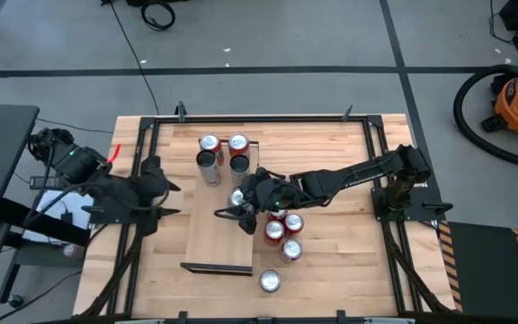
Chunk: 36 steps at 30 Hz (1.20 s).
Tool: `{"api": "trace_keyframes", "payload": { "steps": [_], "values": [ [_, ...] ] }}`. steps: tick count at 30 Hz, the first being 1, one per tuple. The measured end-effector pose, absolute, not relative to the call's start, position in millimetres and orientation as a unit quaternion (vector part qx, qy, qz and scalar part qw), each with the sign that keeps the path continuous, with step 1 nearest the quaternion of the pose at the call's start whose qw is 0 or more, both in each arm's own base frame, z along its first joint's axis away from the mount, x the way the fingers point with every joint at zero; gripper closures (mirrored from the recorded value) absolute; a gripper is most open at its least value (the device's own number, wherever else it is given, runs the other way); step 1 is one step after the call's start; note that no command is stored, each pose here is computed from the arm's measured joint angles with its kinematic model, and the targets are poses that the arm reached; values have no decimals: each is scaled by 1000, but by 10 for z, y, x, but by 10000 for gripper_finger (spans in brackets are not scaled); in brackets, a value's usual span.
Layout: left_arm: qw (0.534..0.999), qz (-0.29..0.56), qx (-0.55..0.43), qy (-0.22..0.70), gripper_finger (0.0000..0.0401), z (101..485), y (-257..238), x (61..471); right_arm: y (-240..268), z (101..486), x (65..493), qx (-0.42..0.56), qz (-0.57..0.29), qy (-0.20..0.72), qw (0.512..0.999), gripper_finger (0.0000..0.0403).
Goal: Place canned beverage on shelf
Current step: Put the top red and silver soda can on the shelf
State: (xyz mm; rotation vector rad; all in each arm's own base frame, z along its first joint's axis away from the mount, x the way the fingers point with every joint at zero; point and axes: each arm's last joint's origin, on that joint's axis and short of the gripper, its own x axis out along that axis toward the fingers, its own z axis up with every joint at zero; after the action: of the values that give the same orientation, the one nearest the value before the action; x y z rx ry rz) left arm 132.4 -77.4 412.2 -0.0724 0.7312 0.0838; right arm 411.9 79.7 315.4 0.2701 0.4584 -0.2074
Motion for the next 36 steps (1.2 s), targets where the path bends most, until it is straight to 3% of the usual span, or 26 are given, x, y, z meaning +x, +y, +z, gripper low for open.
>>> {"api": "trace_keyframes", "payload": {
  "steps": [8, 15, 25, 36],
  "values": [
    [941, 39, -71, 328, 166, 3690, -982, 1585, 787, 3092, 4075, 109, -107, 265, 952, 84],
    [950, 64, -124, 280, 174, 3486, -965, 1797, 785, 3096, 4075, 88, -102, 265, 955, 83],
    [953, 87, -175, 230, 174, 3536, -880, 1947, 717, 3152, 4123, 55, -78, 242, 966, 47],
    [949, 88, -190, 235, 174, 3525, -866, 1965, 721, 3413, 4030, -11, -52, 192, 980, 54]
  ]
}}
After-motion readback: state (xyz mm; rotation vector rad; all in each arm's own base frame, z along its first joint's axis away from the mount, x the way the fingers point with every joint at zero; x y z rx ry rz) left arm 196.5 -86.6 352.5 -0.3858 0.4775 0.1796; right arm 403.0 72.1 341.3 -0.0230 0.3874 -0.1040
